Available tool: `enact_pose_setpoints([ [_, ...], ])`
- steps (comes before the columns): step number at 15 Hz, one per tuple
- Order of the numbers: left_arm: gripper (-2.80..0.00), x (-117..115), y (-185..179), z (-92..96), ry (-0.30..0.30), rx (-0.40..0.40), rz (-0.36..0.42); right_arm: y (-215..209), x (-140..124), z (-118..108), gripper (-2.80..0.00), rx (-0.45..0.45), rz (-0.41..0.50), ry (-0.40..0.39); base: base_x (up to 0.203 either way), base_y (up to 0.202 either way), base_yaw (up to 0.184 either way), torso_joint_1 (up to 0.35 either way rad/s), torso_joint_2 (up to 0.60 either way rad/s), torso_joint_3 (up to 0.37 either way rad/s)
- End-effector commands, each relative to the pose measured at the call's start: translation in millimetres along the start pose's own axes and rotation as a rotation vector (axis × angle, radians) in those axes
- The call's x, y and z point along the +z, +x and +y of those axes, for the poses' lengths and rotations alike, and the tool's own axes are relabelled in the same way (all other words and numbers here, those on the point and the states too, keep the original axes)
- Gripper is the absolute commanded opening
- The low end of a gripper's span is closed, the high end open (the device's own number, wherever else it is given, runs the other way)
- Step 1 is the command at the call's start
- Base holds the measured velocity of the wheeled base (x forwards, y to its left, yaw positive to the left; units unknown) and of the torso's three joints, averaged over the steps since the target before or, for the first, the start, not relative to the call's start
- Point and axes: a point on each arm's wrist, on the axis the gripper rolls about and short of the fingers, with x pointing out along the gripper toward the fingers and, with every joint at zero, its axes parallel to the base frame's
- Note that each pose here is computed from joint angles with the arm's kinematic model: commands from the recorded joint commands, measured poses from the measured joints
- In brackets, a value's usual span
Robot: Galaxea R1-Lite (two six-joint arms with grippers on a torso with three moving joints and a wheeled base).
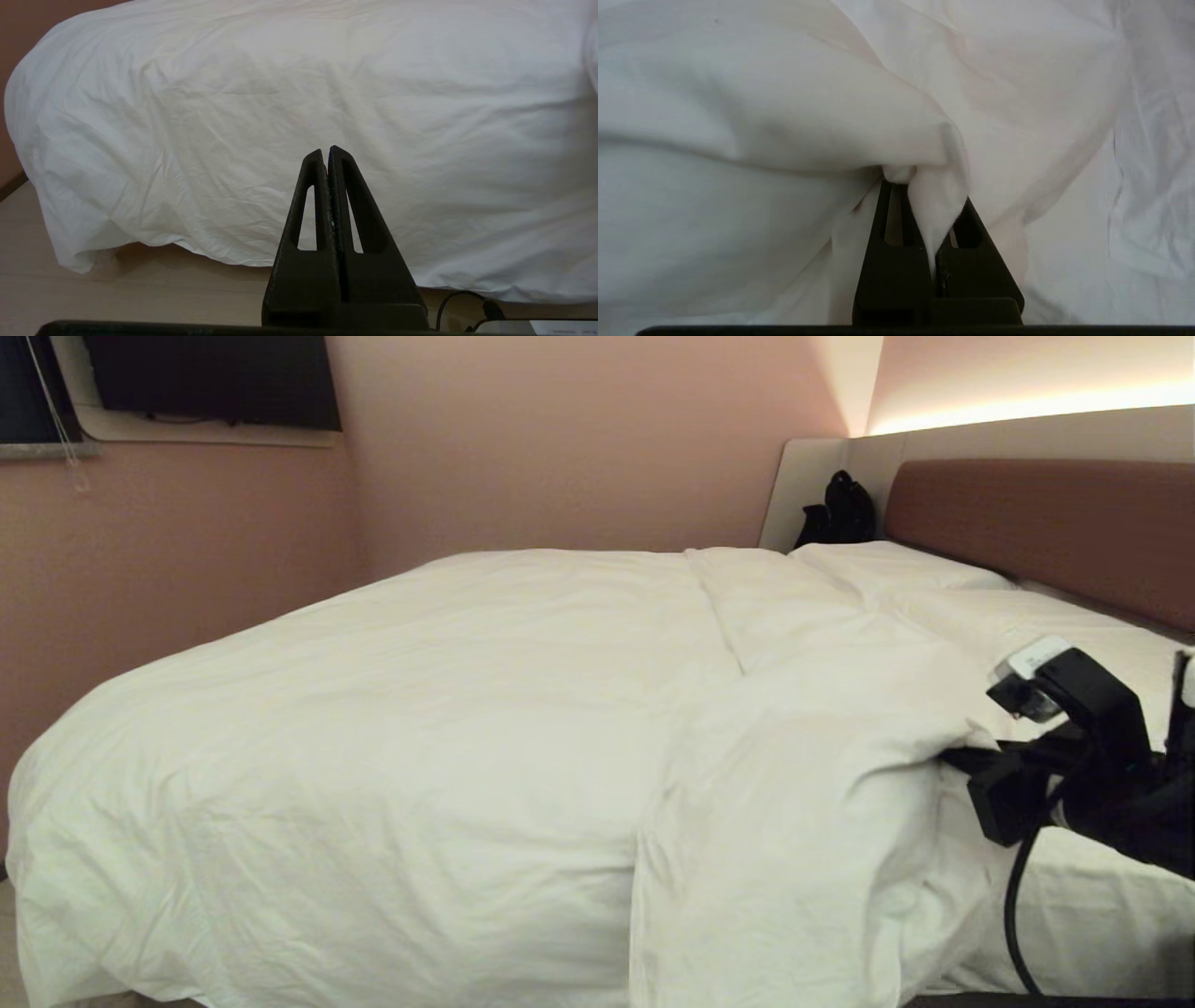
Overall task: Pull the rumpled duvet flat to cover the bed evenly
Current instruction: Flatten the corners of the folded blanket
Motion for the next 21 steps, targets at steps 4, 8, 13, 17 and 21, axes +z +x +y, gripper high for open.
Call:
enact_pose_setpoints([
  [4, -2.8, -0.2, 0.0, 0.0, 0.0, 0.0, 0.002, -31.3, -40.2, -2.9, -2.8, -0.057, 0.069, 0.024, 0.0, 0.0, 0.0, 0.0, 0.0, 0.0],
  [8, -2.8, 0.0, 0.0, 0.0, 0.0, 0.0, 0.0, -45.3, -73.9, 4.5, -2.8, -0.068, 0.159, 0.034, 0.0, 0.0, 0.0, 0.0, 0.0, 0.0],
  [13, -2.8, 0.0, 0.0, 0.0, 0.0, 0.0, 0.0, -49.6, -94.2, 13.3, -2.8, -0.037, 0.224, 0.034, 0.0, 0.0, 0.0, 0.0, 0.0, 0.0],
  [17, -2.8, -0.2, 0.0, 0.0, 0.0, 0.0, 0.002, -52.9, -101.1, 16.3, 0.0, -0.026, 0.262, 0.038, 0.0, 0.0, 0.0, 0.0, 0.0, 0.0],
  [21, -2.8, 0.0, 0.0, 0.0, 0.0, 0.0, 0.0, -74.0, -101.2, 16.8, 0.0, -0.026, 0.244, 0.045, 0.0, 0.0, 0.0, 0.0, 0.0, 0.0],
])
